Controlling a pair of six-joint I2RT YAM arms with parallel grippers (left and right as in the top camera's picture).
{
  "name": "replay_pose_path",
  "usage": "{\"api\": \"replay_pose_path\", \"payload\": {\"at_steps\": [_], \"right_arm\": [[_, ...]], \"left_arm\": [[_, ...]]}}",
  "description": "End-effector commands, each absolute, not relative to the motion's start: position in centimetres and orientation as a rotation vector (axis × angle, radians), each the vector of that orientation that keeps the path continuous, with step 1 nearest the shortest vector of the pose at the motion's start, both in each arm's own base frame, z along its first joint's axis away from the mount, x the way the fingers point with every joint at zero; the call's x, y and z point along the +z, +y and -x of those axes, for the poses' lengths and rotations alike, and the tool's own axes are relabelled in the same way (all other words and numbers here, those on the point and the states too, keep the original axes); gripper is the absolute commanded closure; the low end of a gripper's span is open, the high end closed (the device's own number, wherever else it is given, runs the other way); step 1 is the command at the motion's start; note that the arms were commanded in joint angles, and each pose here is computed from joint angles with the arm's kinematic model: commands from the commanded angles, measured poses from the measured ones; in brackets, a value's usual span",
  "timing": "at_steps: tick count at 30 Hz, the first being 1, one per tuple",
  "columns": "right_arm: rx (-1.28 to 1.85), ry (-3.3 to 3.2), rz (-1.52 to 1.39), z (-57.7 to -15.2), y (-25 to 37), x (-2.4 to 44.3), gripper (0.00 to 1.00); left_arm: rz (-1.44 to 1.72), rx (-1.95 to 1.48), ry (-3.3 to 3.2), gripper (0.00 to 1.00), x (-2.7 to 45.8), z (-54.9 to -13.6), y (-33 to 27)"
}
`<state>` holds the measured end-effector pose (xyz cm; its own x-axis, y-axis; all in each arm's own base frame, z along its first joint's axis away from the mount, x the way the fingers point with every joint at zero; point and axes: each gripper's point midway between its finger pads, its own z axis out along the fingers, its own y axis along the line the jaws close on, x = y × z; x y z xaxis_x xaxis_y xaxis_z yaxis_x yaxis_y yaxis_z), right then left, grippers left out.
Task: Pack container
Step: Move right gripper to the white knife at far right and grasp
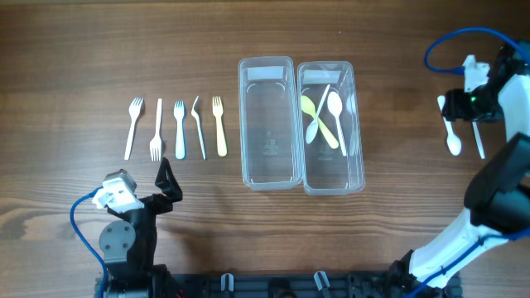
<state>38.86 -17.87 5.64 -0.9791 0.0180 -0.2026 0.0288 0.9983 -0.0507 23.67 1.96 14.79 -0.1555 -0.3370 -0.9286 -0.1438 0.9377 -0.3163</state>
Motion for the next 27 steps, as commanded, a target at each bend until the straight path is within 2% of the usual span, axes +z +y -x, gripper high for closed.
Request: {"api": "replay_pose_path", "payload": {"at_steps": [1, 9, 12, 13, 16, 18, 23, 27], "right_arm": [[0.003, 3.007, -0.004, -38.5, -17.2, 1.6, 0.38], [0.031, 3.044, -0.011, -38.6, -17.2, -1.7, 0.38], [0.035, 3.048, -0.012, -38.6, -17.2, -2.2, 0.53], [0.037, 3.051, -0.012, -38.6, -17.2, -2.3, 0.66], [0.039, 3.051, -0.042, -38.6, -17.2, -2.3, 0.87], [0.042, 3.055, -0.052, -38.5, -17.1, -2.2, 0.95], [0.054, 3.022, -0.083, -39.1, -16.9, -0.8, 0.96], [0.125, 2.92, -0.059, -41.3, -15.7, 2.5, 0.96]], "left_arm": [[0.328, -0.176, 1.738, 0.0, 14.6, -23.7, 1.6], [0.328, -0.176, 1.738, 0.0, 14.6, -23.7, 1.6], [0.328, -0.176, 1.738, 0.0, 14.6, -23.7, 1.6], [0.328, -0.176, 1.738, 0.0, 14.6, -23.7, 1.6], [0.328, -0.176, 1.737, 0.0, 14.6, -23.7, 1.6], [0.328, -0.176, 1.738, 0.0, 14.6, -23.7, 1.6], [0.328, -0.176, 1.738, 0.0, 14.6, -23.7, 1.6], [0.328, -0.176, 1.737, 0.0, 14.6, -23.7, 1.6]]}}
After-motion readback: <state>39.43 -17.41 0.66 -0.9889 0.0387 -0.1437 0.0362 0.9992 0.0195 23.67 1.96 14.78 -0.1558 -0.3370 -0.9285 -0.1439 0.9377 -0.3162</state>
